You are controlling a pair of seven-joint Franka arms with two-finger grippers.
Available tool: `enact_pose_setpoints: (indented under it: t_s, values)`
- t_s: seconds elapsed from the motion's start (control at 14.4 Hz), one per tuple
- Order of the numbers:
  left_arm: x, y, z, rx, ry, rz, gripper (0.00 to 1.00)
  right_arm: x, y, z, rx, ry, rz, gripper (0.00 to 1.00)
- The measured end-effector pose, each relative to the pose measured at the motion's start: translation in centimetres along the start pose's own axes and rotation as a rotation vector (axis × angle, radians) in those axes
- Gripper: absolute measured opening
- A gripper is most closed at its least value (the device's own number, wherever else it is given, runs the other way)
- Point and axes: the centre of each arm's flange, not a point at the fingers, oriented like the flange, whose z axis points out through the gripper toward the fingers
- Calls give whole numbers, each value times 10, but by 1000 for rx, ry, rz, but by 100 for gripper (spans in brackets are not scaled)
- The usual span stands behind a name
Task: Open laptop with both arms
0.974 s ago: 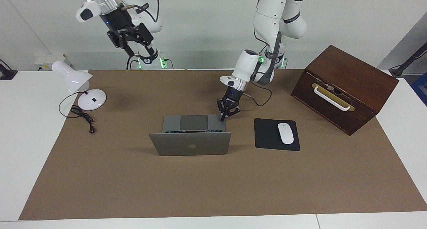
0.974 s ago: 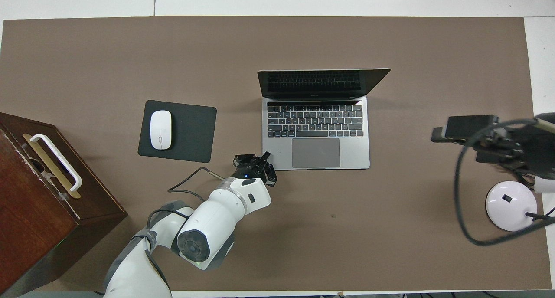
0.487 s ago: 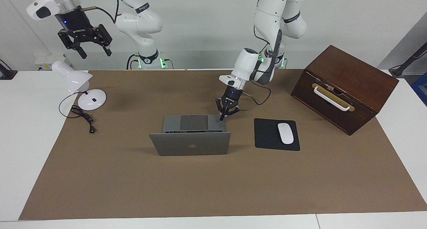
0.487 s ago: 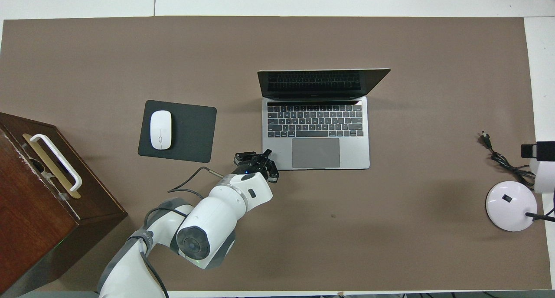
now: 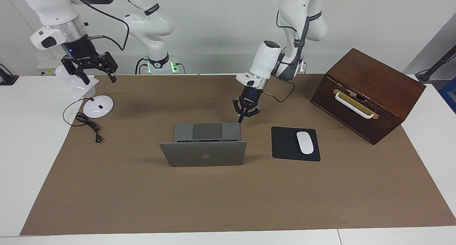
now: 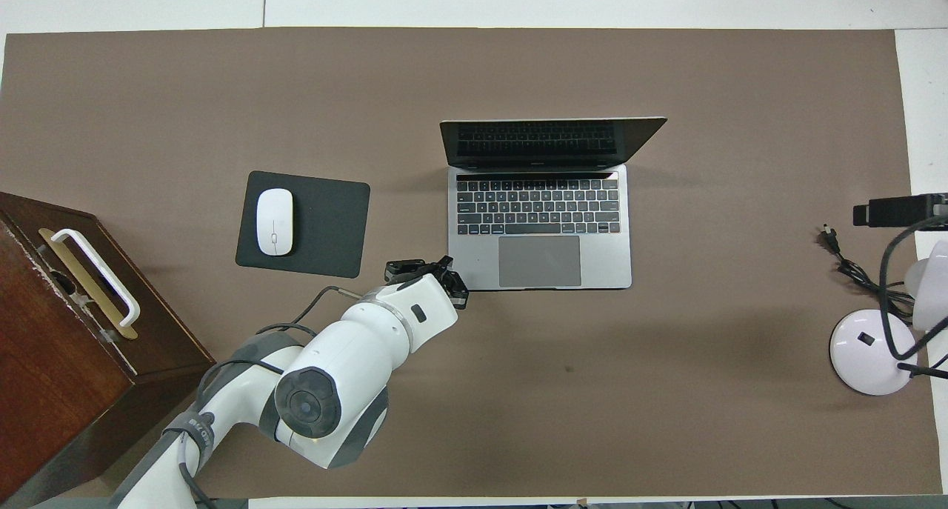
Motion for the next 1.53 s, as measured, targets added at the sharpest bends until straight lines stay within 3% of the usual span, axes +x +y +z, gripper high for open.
enact_pose_setpoints:
  t_s: [0.49, 0.9, 1.11, 1.53]
  values:
    - [40, -11, -31, 45, -183, -103, 1, 31, -8, 35, -6, -11, 29, 100]
    - [81, -42, -69, 94, -341, -171, 1, 42, -57, 46, 1, -12, 68, 100]
    - [86, -60, -91, 108, -397, -182, 1, 43, -54, 46, 0, -9, 74, 100]
    - [84, -120, -161, 101, -479, -108, 1, 39, -26, 48, -87, -43, 1, 100]
